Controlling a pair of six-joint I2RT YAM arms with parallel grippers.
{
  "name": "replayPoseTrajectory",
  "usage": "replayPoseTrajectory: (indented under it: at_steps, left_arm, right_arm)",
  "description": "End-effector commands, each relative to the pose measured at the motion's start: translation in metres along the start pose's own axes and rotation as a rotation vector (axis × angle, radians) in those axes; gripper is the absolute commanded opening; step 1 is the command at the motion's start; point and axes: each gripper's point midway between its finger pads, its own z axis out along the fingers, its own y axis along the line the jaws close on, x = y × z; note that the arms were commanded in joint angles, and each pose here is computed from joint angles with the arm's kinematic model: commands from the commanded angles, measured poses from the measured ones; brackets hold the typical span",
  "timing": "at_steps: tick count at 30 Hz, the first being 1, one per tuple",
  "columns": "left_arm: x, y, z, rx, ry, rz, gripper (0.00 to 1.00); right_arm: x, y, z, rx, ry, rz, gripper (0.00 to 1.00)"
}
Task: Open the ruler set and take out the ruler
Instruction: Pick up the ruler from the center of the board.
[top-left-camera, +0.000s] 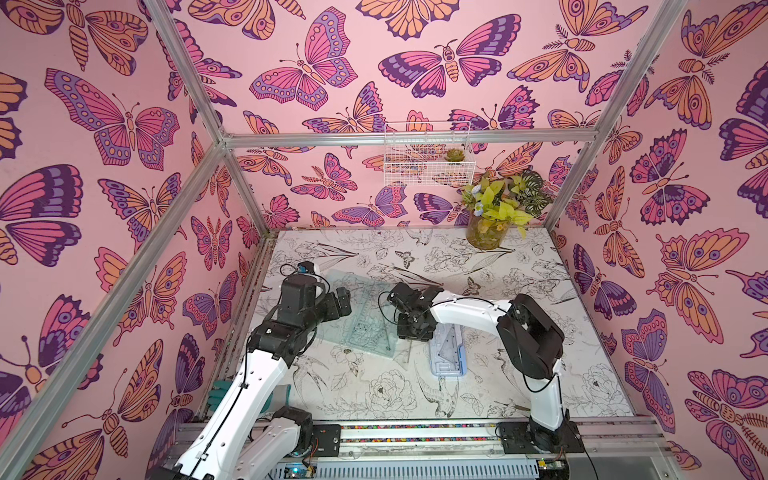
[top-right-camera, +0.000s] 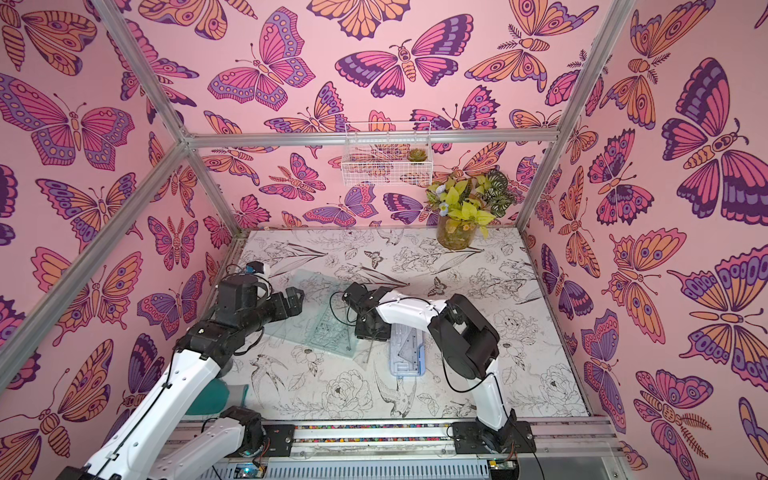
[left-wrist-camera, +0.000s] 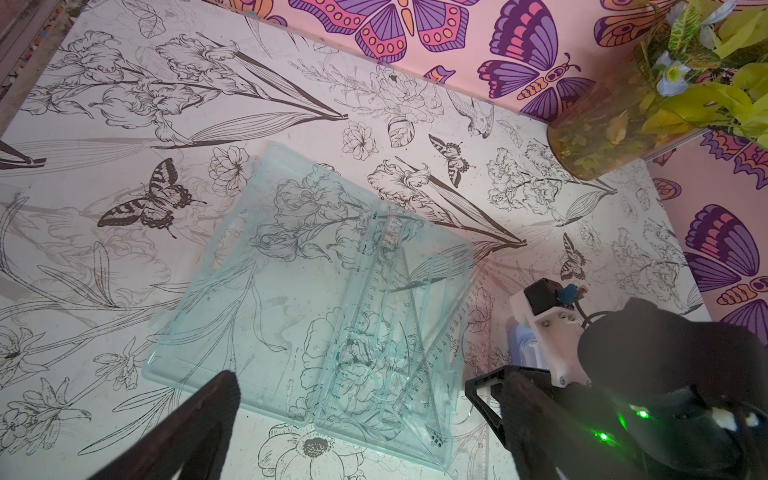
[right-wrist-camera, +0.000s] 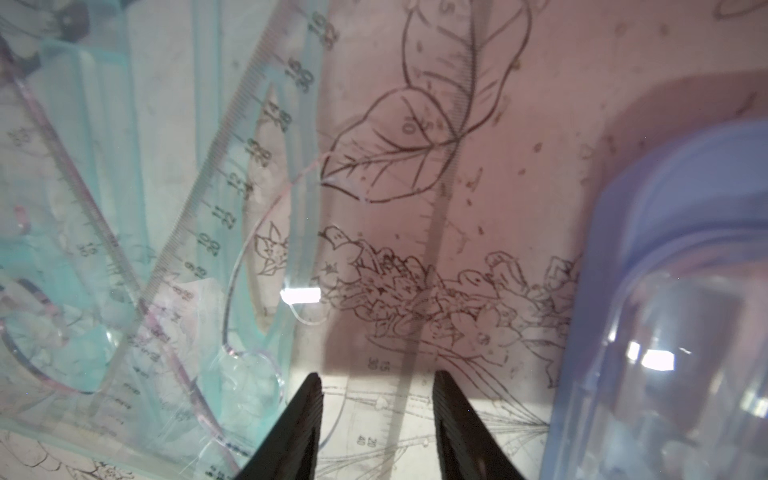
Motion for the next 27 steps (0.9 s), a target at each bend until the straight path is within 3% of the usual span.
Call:
replayPoseTrajectory:
  at_steps: [1,14,21,27]
  left_arm:
    - [0.007,0.006,0.0,-0.019,0.017,0.0,1.0]
    - [0.007,0.005,0.0,-0.018,0.016,0.004,1.0]
    - [0.007,0.005,0.0,-0.018,0.017,0.003,1.0]
    - [0.006,0.005,0.0,-0.018,0.015,0.003,1.0]
  right_arm:
    - [-0.001,0.004,0.005,0.007,0.017,-0.013,0.45]
    - [0.0,0.008,0.006,0.004,0.03,-0.032,0.27]
    - [-0.005,0.012,-0.001,-0.011,0.006,-0.052,0.24]
    - [-0.022,0.014,-0.034,-0.051,-0.063,-0.072,0.24]
